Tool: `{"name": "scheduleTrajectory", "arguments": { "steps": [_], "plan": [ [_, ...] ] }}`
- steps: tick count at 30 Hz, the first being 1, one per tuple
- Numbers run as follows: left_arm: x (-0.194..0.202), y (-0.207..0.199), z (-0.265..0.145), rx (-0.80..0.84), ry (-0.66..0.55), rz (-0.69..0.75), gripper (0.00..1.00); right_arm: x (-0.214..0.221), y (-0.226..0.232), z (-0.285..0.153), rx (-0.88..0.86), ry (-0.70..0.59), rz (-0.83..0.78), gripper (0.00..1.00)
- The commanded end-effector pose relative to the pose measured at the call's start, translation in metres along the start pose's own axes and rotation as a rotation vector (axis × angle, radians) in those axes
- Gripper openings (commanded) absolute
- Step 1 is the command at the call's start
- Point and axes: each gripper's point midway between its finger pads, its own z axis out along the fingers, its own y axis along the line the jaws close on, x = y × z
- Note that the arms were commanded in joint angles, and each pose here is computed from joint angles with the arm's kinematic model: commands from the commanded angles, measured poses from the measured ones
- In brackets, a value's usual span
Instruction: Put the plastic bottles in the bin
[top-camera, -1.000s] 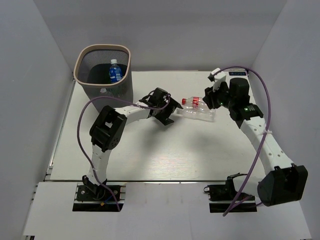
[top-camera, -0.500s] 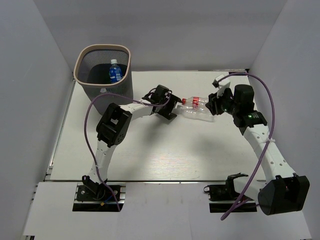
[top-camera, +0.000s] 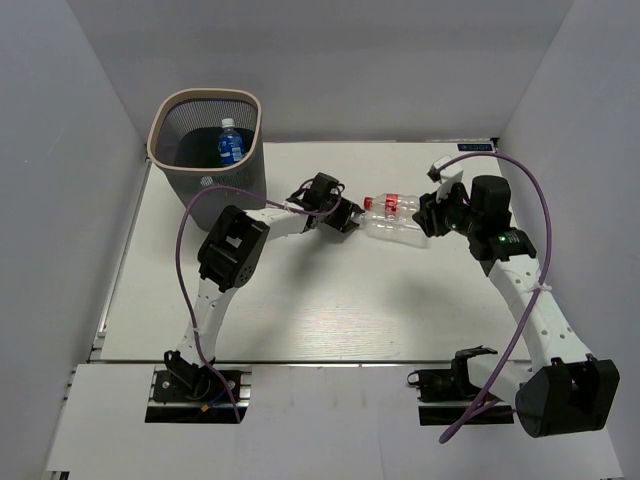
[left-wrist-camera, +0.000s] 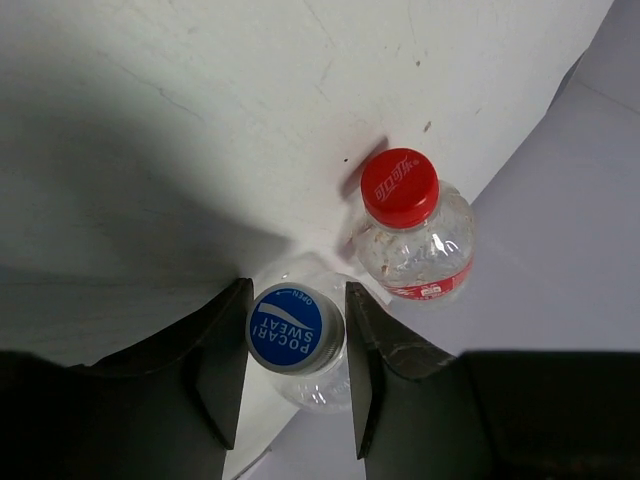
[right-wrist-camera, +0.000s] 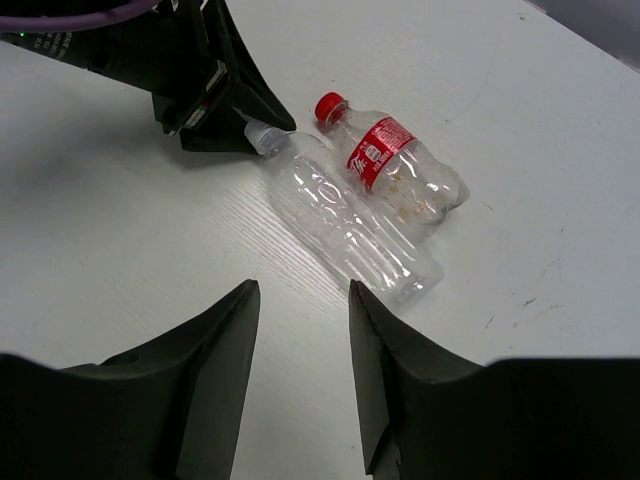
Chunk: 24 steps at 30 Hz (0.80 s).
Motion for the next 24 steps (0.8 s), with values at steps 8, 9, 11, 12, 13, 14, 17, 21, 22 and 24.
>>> {"name": "scheduleTrajectory", "arguments": {
  "steps": [8,9,11,12,13,14,17,21,22,24],
  "plan": [
    [0.010,-0.016,-0.013,0.111,0.048,0.099,0.03,0.003,0.000,-0.001,-0.001,-0.012,0.002,0.65],
    [0.012,-0.025,-0.020,0.133,0.046,0.132,0.00,0.005,-0.004,-0.003,0.019,-0.007,0.003,0.71],
    [0.016,-0.047,-0.039,0.176,0.046,0.250,0.00,0.007,-0.008,-0.003,0.042,-0.003,0.017,0.77],
    [0.015,-0.053,-0.045,0.182,0.029,0.296,0.00,0.006,-0.009,-0.003,0.047,-0.003,0.022,0.79],
    [0.013,-0.055,-0.052,0.159,0.017,0.334,0.00,0.007,-0.011,-0.003,0.053,-0.003,0.034,0.79],
    [0.010,-0.053,-0.057,0.145,-0.002,0.413,0.00,0.004,-0.013,-0.004,0.059,-0.010,0.046,0.79],
    [0.005,-0.069,-0.088,0.163,-0.065,0.522,0.00,0.001,-0.016,-0.004,0.064,-0.015,0.076,0.79],
    [0.002,-0.085,-0.129,0.163,-0.149,0.662,0.00,-0.014,-0.026,-0.004,0.093,-0.056,0.101,0.79],
    [0.000,-0.093,-0.139,0.176,-0.171,0.689,0.00,-0.014,-0.028,-0.004,0.097,-0.056,0.105,0.79],
    [-0.004,-0.113,-0.170,0.211,-0.233,0.757,0.00,-0.020,-0.033,-0.005,0.109,-0.075,0.104,0.79]
  ]
}}
